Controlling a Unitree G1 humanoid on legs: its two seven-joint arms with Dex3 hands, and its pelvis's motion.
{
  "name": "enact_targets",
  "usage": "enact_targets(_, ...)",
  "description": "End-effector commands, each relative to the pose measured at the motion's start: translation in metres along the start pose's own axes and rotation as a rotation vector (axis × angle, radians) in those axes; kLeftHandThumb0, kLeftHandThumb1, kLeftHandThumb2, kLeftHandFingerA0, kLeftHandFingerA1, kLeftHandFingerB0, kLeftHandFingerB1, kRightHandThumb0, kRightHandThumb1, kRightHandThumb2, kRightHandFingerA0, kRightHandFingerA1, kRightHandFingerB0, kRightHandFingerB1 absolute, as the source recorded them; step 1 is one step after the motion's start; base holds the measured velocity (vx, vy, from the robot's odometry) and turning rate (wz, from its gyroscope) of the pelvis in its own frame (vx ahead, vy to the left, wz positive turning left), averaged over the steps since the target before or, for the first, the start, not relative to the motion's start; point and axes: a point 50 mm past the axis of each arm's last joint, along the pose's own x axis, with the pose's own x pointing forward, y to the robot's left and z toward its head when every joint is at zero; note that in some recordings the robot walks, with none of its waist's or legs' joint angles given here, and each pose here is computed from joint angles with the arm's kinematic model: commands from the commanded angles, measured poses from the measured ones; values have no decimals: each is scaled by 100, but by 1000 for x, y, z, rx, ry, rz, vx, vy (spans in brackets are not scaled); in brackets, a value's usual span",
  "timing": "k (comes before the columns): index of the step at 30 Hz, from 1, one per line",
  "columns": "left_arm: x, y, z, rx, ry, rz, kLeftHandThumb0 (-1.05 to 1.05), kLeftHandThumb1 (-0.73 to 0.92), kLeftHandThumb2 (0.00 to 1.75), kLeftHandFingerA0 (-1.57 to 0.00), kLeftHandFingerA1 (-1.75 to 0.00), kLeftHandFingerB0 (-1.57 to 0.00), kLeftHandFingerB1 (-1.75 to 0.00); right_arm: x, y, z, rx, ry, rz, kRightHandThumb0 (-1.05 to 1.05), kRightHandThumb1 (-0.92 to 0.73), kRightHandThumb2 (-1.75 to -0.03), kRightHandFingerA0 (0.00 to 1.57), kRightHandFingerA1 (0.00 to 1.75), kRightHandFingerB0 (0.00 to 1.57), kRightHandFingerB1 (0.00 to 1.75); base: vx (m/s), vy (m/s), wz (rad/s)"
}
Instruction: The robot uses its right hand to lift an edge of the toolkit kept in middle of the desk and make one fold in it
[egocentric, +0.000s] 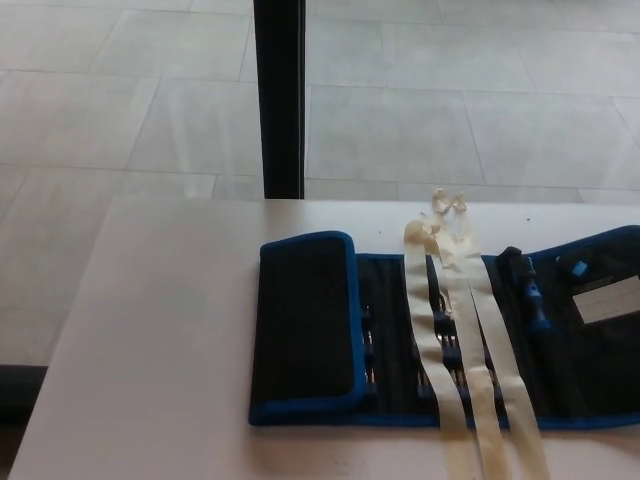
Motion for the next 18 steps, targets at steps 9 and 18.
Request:
enact_targets(9, -1, 22, 3, -81, 16, 81, -71, 85, 65, -54, -71, -45, -56, -53, 99, 30, 117, -7, 525, -69, -77, -62, 56, 57, 31, 43, 0, 0, 1)
enact_targets(18, -1, 22, 0, -62, 13, 80, -70, 86, 65, -56, -70, -51, -64, -74, 110, -19, -236, 45, 647, -59, -79, -63, 41, 43, 25, 33, 0, 0, 0)
